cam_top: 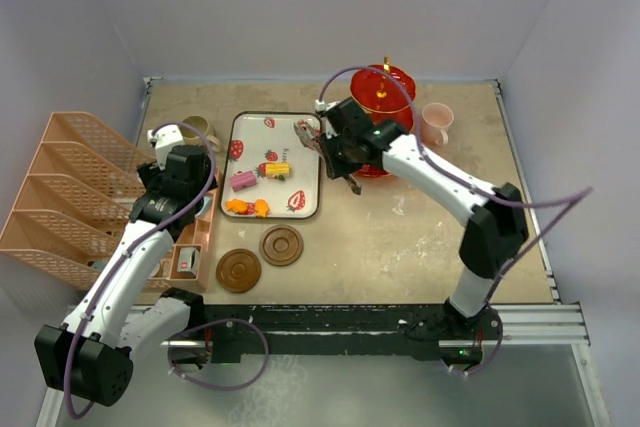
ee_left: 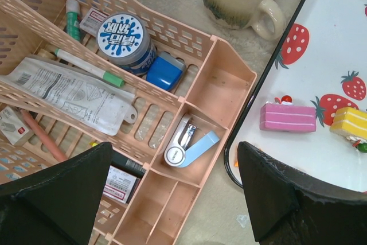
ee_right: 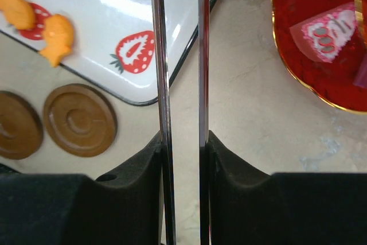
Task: Serve the afternoon tea
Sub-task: Pick up the desert from the tray.
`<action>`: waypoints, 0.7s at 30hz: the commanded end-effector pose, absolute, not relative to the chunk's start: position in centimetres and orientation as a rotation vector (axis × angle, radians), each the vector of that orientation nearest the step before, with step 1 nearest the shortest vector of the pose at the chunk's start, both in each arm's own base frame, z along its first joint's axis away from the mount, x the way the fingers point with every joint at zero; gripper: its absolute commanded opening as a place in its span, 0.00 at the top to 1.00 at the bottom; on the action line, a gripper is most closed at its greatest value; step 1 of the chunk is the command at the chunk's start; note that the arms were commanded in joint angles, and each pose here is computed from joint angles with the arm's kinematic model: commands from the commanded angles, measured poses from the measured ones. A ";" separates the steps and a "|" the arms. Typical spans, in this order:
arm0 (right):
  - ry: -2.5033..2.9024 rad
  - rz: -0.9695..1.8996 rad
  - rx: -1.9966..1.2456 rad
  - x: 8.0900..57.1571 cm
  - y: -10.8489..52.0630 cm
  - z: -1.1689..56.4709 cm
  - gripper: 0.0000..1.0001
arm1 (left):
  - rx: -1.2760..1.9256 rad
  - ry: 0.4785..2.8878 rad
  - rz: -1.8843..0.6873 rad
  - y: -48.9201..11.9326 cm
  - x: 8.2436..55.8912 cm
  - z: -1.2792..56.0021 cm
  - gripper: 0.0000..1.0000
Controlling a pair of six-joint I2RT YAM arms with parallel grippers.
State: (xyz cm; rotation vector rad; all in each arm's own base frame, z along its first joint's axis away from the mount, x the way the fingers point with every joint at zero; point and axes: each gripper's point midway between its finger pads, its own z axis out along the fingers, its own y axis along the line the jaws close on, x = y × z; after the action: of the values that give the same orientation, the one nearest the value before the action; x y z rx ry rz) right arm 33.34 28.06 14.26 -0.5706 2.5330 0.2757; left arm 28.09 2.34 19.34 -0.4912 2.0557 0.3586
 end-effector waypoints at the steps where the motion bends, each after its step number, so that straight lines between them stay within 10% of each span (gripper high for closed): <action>1: 2.420 0.374 -0.451 31.0 26.5 20.9 0.72 | -0.493 2.019 0.318 1.9 28.8 20.6 0.13; 21: 2.449 0.279 0.020 22.3 15.8 23.1 0.71 | -0.475 2.036 0.284 1.4 28.9 20.3 0.14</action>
State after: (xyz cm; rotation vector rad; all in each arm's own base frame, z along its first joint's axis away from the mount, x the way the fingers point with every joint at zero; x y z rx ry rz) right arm 22.12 17.93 22.71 -0.1273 2.4639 0.3687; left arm 28.21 1.70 19.11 -0.4731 2.0737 0.3183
